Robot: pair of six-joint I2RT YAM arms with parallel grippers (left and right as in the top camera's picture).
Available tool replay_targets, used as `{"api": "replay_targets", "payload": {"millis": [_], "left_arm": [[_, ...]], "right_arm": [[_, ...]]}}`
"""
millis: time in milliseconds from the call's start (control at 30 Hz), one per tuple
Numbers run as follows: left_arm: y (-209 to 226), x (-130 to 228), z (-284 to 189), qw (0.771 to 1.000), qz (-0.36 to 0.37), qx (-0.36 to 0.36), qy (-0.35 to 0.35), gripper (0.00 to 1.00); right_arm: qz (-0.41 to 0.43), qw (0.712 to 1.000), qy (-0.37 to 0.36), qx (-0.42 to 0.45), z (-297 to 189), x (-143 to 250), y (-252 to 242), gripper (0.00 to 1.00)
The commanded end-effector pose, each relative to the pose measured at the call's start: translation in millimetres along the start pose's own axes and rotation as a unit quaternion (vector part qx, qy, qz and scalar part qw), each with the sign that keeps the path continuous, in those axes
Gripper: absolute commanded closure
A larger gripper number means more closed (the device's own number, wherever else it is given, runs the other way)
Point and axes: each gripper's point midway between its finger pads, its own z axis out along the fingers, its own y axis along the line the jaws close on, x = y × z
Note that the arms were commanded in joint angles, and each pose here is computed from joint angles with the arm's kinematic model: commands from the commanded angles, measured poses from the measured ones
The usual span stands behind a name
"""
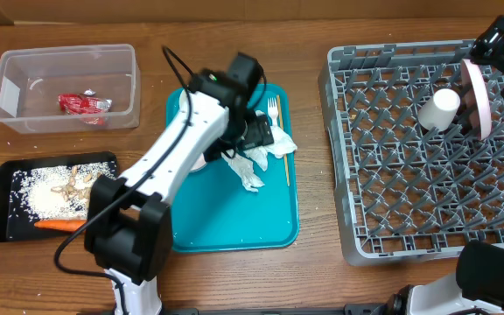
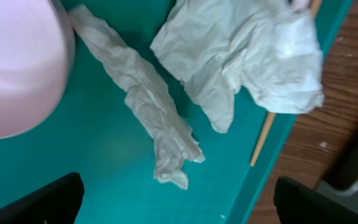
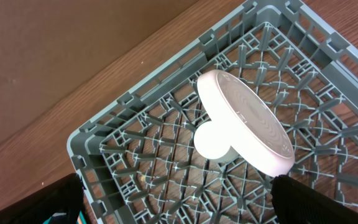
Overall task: Sort waste into correct bins and load items into the dishwasher rack
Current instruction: 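Reach the left gripper to the white tissues and grasp them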
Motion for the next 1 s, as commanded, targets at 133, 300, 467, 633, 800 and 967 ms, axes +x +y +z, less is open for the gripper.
{"api": "replay_targets", "payload": {"millis": [133, 300, 467, 633, 800, 967], "left_arm": [[-1, 10, 39, 0.998, -0.064, -0.008, -0.014, 0.0], [-8, 0, 58, 0.996, -0.073, 0.024, -0.042, 0.0], [-11, -4, 70, 0.994, -0.086, 0.043, -0.057, 0.0], [-12, -9, 72, 0.993, -0.087, 0.046, -0.071, 0.0], [-14, -13, 77, 0.992, -0.088, 0.048, -0.077, 0.0], [-10, -10, 96, 0.994, -0.088, 0.035, -0.062, 0.0]], "right_arm": [[0.004, 1.0, -0.008, 0.002, -5, -3, -1, 0.0], [0.004, 1.0, -0.008, 0.002, -5, -3, -1, 0.0], [0.004, 1.0, -0.008, 0.002, -5, -3, -1, 0.0], [0.004, 1.0, -0.008, 0.002, -5, -3, -1, 0.0], [0.004, 1.0, -0.008, 0.002, -5, -3, -1, 0.0], [0.004, 1.0, -0.008, 0.002, -4, -3, -1, 0.0]]}}
